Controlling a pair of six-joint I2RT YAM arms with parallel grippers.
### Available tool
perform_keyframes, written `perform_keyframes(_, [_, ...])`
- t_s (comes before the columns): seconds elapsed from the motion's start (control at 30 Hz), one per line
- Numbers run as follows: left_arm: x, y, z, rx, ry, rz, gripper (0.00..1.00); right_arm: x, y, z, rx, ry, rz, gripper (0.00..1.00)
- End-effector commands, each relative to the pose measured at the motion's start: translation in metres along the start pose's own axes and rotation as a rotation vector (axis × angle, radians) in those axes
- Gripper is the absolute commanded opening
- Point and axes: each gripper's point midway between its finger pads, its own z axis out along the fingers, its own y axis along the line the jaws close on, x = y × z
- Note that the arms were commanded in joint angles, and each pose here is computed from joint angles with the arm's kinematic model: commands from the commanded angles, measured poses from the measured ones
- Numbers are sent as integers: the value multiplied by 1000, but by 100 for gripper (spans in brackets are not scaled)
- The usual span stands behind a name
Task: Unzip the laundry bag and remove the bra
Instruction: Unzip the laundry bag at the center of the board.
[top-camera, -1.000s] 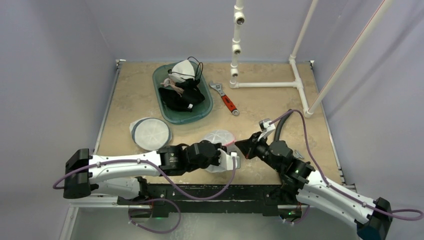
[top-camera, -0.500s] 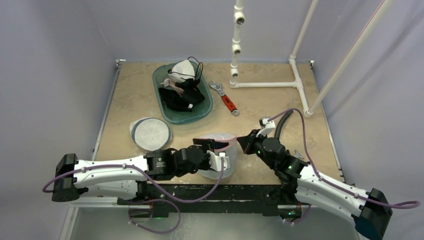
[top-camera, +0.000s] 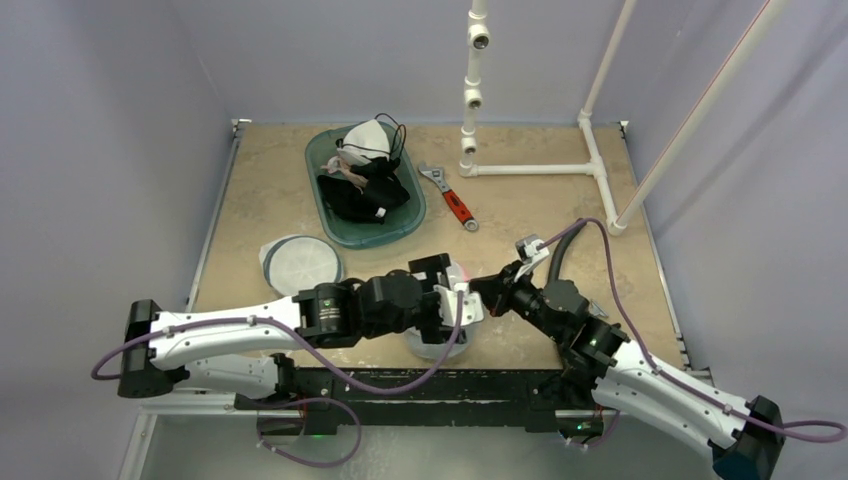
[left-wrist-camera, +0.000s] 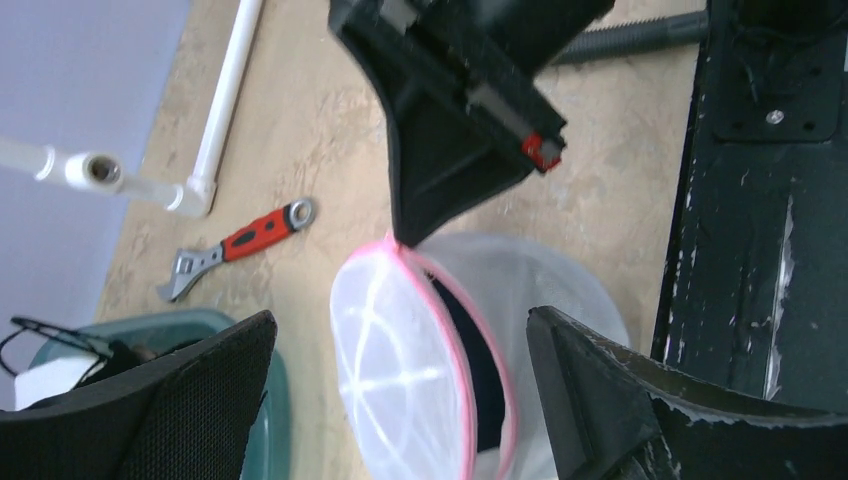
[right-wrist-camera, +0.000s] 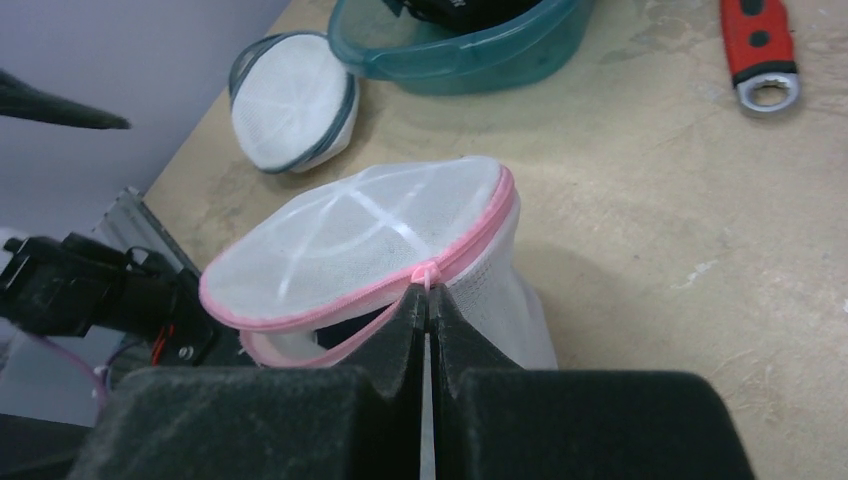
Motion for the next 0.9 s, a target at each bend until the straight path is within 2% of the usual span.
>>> perform_keyframes(0.0, [-18,-15,25,76,-1,18,95,-4,22,-6,-120,3,-37,0])
perform_keyframes(0.2, [-6,-26,54,93,76,27,98,-7,25,-11,-139,-8,-37,0])
perform_keyframes(0.3, [6,-28,60,77,117,21,96,-9,27,-13,-147,-14,-37,0])
perform_keyframes(0.37, [15,-24,62,42,141,13,84,-9,28,-14,-154,-14,-38,0])
perform_keyframes(0.47, [25,-19,64,5,165,2,60,-9,28,-14,-158,-19,-39,0])
perform_keyframes(0.63, [32,-10,60,-54,158,5,33,-10,29,-14,-159,-23,-39,0])
perform_keyframes(0.77, [36,-2,53,-92,155,8,0,-10,26,-14,-147,-25,-38,0])
perform_keyframes(0.87, [40,1,45,-108,156,17,0,-11,21,-12,-115,-30,-31,0])
